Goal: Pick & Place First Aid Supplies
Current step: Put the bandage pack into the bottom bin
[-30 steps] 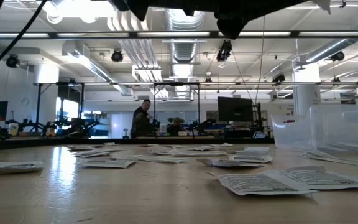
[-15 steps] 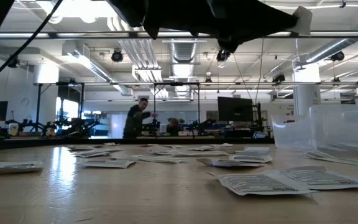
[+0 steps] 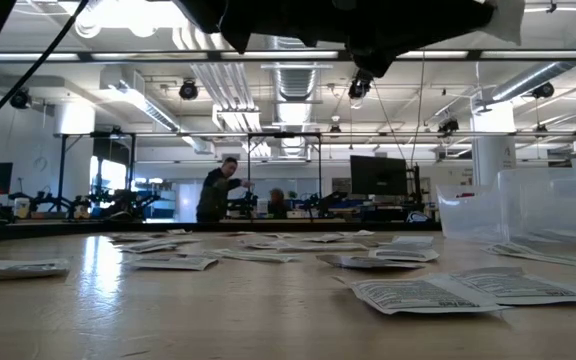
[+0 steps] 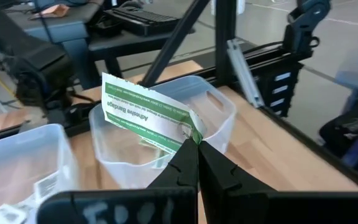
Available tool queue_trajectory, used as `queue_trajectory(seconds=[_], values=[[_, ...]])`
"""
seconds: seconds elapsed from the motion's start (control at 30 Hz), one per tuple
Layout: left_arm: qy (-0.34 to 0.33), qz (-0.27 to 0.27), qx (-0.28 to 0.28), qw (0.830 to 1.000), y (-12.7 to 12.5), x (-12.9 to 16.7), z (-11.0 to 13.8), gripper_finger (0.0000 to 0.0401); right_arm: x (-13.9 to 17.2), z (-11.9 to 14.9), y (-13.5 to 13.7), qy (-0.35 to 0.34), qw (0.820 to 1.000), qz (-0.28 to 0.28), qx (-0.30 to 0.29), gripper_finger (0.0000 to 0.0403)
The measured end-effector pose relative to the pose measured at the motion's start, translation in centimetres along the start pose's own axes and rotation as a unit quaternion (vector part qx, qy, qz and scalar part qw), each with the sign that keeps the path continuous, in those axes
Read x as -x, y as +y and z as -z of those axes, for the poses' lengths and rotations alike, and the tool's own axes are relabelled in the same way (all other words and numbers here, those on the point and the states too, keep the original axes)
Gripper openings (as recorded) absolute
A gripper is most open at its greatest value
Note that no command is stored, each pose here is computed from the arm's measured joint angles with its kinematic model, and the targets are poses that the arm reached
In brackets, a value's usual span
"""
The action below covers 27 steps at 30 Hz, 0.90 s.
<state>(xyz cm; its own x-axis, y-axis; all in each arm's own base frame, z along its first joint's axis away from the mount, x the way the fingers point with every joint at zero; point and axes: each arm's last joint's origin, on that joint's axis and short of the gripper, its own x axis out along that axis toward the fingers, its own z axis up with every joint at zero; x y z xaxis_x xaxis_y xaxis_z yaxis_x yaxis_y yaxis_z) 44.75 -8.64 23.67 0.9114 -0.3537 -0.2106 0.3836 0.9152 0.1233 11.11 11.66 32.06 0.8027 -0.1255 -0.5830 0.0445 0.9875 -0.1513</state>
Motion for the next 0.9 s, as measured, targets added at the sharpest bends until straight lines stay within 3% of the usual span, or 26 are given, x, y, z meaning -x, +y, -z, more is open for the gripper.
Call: queue_trajectory(seconds=[0.23, 0.7, 0.9], values=[[-0.007, 0.011, -0.001, 1.000, -1.0, -0.2, -0.3, 0.0000, -0.3, 0.2, 0.3, 0.010, 1.000, 0.001, 0.001, 0.0060], [-0.007, 0.021, 0.007, 1.000, -1.5, -0.2, -0.4, 0.0000, -0.9, -0.4, 1.6, 0.019, 1.000, -0.010, 0.013, 0.0144], [-0.006, 0.030, 0.009, 0.999, -1.6, -0.2, -0.3, 0.0000, -1.8, -0.4, 2.9, 0.025, 0.998, -0.017, 0.057, 0.0163]])
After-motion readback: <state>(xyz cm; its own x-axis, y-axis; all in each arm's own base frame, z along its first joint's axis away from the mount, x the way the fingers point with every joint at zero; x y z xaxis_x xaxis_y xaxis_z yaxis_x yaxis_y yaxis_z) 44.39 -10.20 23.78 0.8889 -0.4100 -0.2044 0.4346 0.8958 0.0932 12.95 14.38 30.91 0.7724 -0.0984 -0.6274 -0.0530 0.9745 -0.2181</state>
